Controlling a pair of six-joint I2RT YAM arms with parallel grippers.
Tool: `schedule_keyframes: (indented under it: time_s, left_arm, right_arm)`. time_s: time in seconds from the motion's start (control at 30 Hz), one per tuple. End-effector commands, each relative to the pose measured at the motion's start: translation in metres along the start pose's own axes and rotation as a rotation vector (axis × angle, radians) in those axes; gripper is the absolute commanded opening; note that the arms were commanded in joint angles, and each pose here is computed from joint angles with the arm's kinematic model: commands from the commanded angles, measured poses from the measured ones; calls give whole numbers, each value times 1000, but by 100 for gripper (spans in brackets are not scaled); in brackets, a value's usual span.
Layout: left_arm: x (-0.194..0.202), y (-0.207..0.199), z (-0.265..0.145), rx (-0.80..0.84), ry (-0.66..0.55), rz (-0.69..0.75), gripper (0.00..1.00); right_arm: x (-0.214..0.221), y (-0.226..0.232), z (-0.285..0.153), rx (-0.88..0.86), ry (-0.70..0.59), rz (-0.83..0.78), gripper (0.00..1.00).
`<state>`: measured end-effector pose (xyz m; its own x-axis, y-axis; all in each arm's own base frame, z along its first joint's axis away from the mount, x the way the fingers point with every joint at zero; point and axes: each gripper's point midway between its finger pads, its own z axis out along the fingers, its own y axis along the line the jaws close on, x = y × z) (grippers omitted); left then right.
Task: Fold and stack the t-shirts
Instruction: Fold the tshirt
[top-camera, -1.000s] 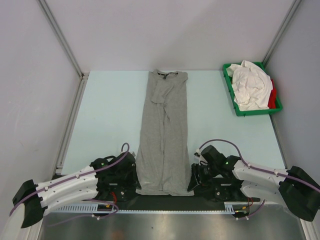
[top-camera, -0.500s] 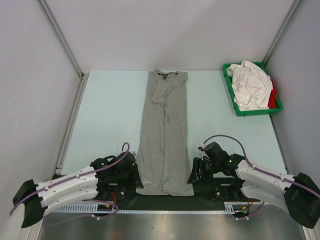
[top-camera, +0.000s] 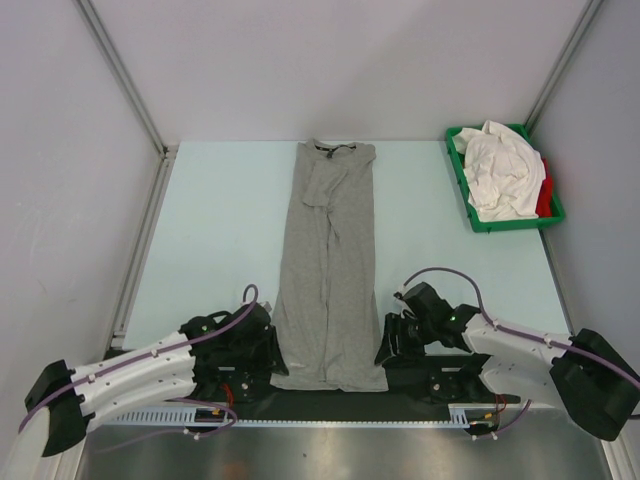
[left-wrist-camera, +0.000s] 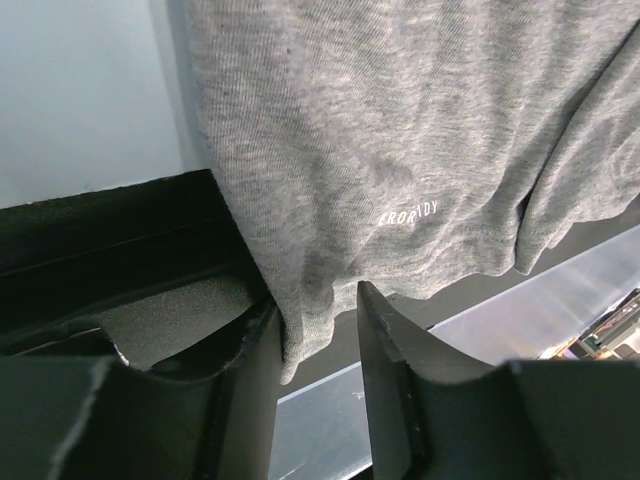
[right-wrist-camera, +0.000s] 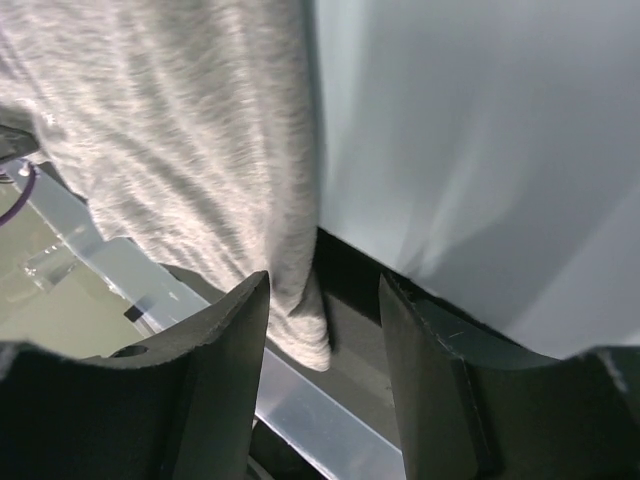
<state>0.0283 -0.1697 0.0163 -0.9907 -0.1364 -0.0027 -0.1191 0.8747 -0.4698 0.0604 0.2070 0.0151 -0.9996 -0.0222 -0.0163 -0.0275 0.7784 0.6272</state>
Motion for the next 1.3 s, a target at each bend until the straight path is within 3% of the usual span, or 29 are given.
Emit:
schedule_keyframes:
  time_s: [0.0,0.27,0.63,0.77,0.8,0.87,1.13,1.27]
  left_arm:
    - [-3,17,5,-69,-19,0,40]
    - [-7,4,3,-22,-36,9,25]
    - [-11,-2,1,5,-57,13,20]
    - [-13,-8,1,31,-61,21,8]
    - [-14,-11,0,41,-64,25,4]
    - [-17,-20,-4,71,-78,33,0]
    - [-54,-86,-50,205,-245,76,0]
    - [-81,-109,-60,175,-312,87,0]
  right_arm:
    - [-3,-4,5,9,-15,-30,53]
    - [-1,12,11,-64,5,-56,52]
    - [7,21,15,-145,27,-8,52]
    - [10,24,17,-172,37,-11,33]
    - [10,27,16,-185,40,-17,14]
    - [9,35,12,-211,39,-21,0]
    - [-26,71,-27,-291,-72,-36,0]
    - [-52,84,-38,-297,-91,-38,0]
